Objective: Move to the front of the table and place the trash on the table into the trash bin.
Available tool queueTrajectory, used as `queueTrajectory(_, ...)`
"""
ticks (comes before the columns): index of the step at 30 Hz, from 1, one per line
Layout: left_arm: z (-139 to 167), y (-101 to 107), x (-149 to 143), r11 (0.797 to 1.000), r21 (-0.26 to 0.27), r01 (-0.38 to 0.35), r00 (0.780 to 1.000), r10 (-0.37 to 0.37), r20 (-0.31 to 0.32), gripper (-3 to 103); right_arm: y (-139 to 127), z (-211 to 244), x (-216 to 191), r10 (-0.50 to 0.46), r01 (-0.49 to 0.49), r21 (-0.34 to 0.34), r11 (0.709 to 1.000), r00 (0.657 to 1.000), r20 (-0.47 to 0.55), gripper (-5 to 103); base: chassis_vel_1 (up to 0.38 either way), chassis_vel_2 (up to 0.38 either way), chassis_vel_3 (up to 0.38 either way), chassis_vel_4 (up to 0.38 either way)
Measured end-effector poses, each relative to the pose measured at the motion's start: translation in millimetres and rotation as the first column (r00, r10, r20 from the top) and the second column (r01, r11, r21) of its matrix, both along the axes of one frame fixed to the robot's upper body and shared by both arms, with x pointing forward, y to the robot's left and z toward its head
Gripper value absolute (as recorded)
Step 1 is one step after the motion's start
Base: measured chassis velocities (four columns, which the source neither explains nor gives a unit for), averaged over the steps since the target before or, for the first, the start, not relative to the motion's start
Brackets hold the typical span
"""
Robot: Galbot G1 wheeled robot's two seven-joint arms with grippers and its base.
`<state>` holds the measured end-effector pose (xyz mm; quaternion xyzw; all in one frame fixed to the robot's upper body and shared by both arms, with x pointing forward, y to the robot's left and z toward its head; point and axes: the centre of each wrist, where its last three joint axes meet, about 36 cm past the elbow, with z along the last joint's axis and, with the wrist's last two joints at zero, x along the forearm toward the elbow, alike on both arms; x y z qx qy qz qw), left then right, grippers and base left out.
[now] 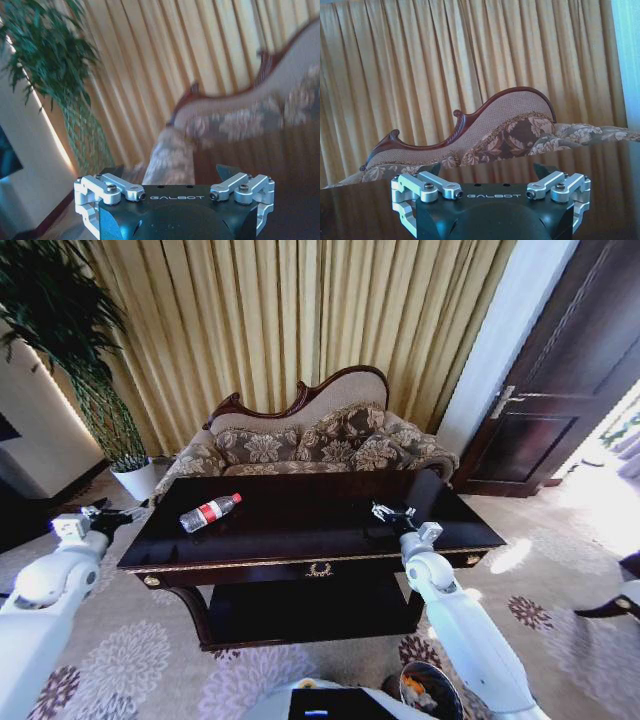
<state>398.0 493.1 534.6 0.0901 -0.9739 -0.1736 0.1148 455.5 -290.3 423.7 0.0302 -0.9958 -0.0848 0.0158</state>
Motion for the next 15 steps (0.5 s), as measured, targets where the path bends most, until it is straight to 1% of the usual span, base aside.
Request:
queueTrajectory(1, 6, 0, 1, 1.000, 0.014, -0.011, 0.999, 0.011, -0.051, 100, 0, 1, 1, 0.001, -0.001, -0.001, 1.000, 1.000, 0.001, 100, 0.000, 0.000, 0.000, 0.000)
queueTrajectory(2, 6, 0, 1, 1.000, 0.014, -0.011, 0.999, 0.011, -0.051, 100, 0, 1, 1, 0.001, -0.001, -0.001, 1.000, 1.000, 0.001, 100, 0.000, 0.000, 0.000, 0.000)
queueTrajectory(3, 11, 0, 2, 0.999, 0.026, -0.020, 0.996, 0.022, -0.089, 100, 1, 1, 1, 0.002, -0.002, -0.002, 1.000, 1.000, 0.001, 100, 0.000, 0.000, 0.000, 0.000)
queueTrajectory(4, 14, 0, 3, 0.999, 0.035, -0.024, 0.994, 0.028, -0.107, 100, 1, 1, 1, 0.003, -0.003, -0.002, 1.000, 1.000, 0.001, 100, 0.000, 0.000, 0.000, 0.000)
queueTrajectory(5, 22, 2, 7, 0.998, 0.058, -0.022, 0.990, 0.030, -0.141, 100, 1, 1, 1, 0.004, -0.004, -0.006, 1.000, 1.000, -0.001, 100, 0.000, 0.000, 0.000, 0.000)
queueTrajectory(6, 22, 2, 7, 0.998, 0.058, -0.022, 0.990, 0.030, -0.141, 100, 1, 1, 1, 0.004, -0.004, -0.006, 1.000, 1.000, -0.001, 100, 0.000, 0.000, 0.000, 0.000)
queueTrajectory(8, 32, 8, 17, 0.995, 0.097, -0.013, 0.983, 0.030, -0.179, 100, -1, 0, 1, 0.002, -0.002, -0.011, 1.000, 1.000, -0.005, 100, 0.000, 0.000, 0.000, 0.000)
queueTrajectory(9, 34, 11, 21, 0.995, 0.103, -0.010, 0.982, 0.029, -0.186, 100, -3, 0, 1, 0.000, 0.000, -0.012, 1.000, 1.000, -0.006, 100, 0.000, 0.000, 0.000, 0.000)
queueTrajectory(11, 38, 13, 26, 0.995, 0.102, -0.006, 0.981, 0.026, -0.192, 100, -5, 0, 1, -0.003, 0.003, -0.014, 1.000, 1.000, -0.007, 100, 0.000, 0.000, 0.000, 0.000)
queueTrajectory(12, 43, 15, 34, 0.996, 0.086, 0.002, 0.979, 0.016, -0.202, 100, -7, 0, 1, -0.008, 0.008, -0.015, 1.000, 1.000, -0.009, 100, 0.000, 0.000, 0.000, 0.000)
queueTrajectory(13, 48, 17, 43, 0.999, 0.049, 0.011, 0.975, 0.000, -0.221, 100, -11, 0, 1, -0.012, 0.012, -0.017, 1.000, 1.000, -0.010, 100, 0.000, 0.000, 0.000, 0.000)
queueTrajectory(14, 48, 17, 43, 0.999, 0.049, 0.011, 0.975, 0.000, -0.221, 100, -11, 0, 1, -0.012, 0.012, -0.017, 1.000, 1.000, -0.010, 100, 0.000, 0.000, 0.000, 0.000)
queueTrajectory(15, 51, 18, 47, 0.999, 0.032, 0.016, 0.974, -0.009, -0.224, 100, -12, 0, 0, -0.014, 0.014, -0.017, 1.000, 1.000, -0.011, 100, 0.000, 0.000, 0.000, 0.000)
